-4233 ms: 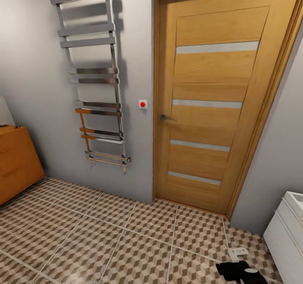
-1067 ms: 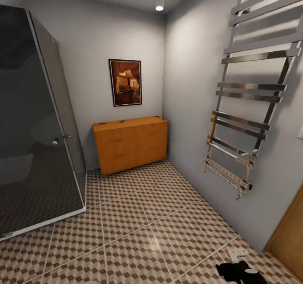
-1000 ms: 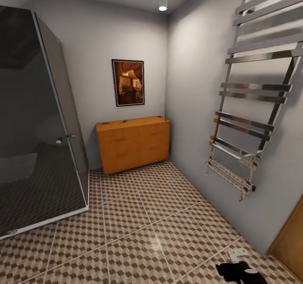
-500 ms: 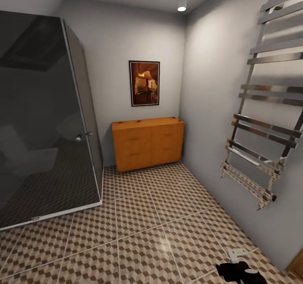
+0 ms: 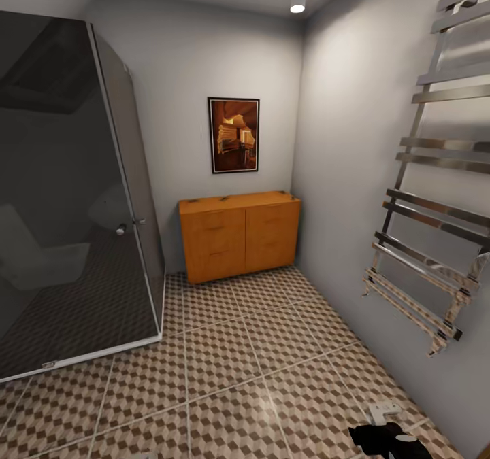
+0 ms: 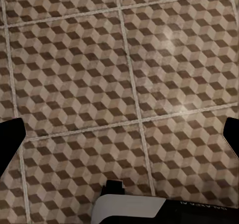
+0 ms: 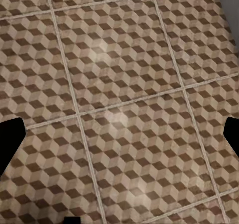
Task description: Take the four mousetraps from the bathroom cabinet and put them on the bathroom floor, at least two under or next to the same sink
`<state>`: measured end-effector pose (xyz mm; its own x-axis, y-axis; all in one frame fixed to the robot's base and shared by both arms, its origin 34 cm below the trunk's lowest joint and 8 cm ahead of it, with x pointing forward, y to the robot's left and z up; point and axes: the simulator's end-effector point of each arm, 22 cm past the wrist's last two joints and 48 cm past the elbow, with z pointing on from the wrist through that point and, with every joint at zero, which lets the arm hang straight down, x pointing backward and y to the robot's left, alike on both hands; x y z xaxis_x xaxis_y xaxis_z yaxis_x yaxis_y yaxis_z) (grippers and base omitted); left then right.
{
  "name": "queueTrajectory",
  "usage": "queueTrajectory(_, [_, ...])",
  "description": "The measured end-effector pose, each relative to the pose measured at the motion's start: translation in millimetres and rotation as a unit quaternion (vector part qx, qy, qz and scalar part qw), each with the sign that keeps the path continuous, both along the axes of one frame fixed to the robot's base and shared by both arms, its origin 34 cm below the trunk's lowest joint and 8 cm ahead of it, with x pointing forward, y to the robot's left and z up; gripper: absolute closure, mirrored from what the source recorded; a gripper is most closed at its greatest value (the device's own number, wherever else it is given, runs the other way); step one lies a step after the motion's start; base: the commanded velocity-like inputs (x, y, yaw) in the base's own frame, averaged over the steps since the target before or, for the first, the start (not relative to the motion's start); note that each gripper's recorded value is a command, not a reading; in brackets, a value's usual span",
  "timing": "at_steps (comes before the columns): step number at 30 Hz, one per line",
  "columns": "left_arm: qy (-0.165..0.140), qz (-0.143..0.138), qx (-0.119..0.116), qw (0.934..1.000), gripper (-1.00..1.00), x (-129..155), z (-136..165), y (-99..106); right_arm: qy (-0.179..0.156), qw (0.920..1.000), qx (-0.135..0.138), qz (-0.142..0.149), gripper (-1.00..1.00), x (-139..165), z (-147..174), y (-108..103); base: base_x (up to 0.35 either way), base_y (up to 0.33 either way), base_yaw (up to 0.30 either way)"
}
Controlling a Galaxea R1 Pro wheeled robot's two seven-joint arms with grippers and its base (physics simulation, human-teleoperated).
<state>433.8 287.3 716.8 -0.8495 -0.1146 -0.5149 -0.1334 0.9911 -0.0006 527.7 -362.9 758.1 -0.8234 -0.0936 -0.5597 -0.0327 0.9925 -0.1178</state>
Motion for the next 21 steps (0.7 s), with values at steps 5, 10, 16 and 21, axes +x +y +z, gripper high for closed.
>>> queueTrajectory(5, [0.0,0.0,0.0,1.0,-1.0,0.2,0.1,-0.6,0.0,1.0,0.0,0.0,-1.0,0.0,0.0,0.1,0.325,0.0,0.0])
queueTrajectory(10, [-0.001,0.0,0.0,1.0,-1.0,0.2,0.1,-0.3,0.0,1.0,0.0,0.0,-1.0,0.0,0.0,0.2,0.323,0.0,0.0])
queueTrajectory(16, [-0.001,0.0,0.0,1.0,-1.0,0.2,0.1,0.1,0.0,1.0,0.0,0.0,-1.0,0.0,0.0,0.3,0.312,0.0,0.0])
queueTrajectory(21, [-0.001,0.0,0.0,1.0,-1.0,0.3,0.1,0.0,0.0,1.0,0.001,0.0,-1.0,0.0,-0.1,0.3,0.3,0.0,0.0])
